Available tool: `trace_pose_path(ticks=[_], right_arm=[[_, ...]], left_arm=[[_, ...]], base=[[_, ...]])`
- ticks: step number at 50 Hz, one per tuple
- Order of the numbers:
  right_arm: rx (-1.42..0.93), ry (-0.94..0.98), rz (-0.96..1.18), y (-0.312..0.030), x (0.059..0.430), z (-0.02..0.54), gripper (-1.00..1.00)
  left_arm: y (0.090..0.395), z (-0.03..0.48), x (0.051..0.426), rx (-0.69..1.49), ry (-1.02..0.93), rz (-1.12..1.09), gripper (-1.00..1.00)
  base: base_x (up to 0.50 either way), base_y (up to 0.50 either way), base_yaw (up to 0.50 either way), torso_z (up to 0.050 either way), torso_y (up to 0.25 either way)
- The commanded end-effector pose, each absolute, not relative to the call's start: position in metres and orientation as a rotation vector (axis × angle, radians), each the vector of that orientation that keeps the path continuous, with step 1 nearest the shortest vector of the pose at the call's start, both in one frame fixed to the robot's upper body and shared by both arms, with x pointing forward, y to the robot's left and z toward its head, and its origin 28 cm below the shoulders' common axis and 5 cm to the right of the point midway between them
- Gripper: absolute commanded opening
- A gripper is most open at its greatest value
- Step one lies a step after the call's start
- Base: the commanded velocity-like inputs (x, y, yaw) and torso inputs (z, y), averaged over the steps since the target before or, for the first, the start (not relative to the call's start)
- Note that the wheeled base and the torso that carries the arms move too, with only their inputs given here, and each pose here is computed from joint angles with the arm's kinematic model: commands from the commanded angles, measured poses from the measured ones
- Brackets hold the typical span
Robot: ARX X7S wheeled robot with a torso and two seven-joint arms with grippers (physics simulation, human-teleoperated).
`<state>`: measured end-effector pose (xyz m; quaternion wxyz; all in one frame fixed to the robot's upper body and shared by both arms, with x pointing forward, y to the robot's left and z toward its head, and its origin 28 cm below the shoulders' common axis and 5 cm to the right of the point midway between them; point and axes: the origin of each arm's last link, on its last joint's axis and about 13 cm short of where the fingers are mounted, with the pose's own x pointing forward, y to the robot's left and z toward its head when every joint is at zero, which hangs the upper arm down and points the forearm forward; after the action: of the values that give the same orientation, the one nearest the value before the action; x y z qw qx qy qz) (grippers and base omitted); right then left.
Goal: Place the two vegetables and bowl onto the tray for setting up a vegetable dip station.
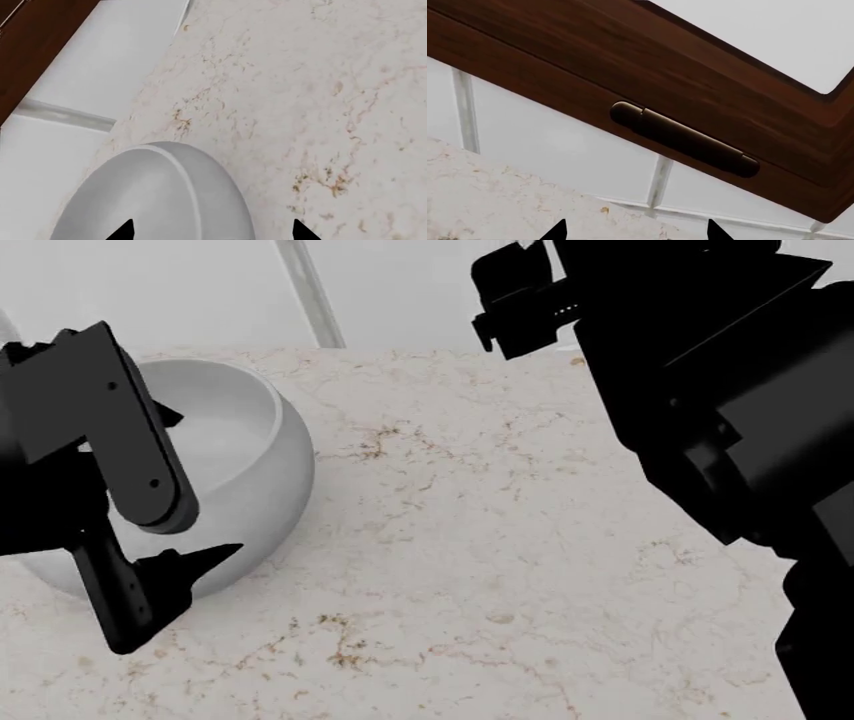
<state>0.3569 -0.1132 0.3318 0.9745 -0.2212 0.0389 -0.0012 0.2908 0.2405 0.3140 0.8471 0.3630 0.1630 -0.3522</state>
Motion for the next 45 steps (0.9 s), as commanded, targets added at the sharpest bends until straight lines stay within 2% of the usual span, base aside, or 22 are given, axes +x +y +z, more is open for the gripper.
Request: trace_pose_path(ticks=[1,45], right_arm=[[-0.442,0.082,-0.002,-0.115,0.359,0.329,1.0],[-0.432,0.095,-0.007,-0.117,0.36,0.321,1.0]], left_arm=[[0.238,0.305,0.3,0.773,0.382,-0.733,1.0],[0.238,0.274,0.321,0.787,0.473,-0.713,1.0]], base=[[0.0,0.0,0.0,0.0,0.0],[0.0,0.0,0.0,0.0,0.0]])
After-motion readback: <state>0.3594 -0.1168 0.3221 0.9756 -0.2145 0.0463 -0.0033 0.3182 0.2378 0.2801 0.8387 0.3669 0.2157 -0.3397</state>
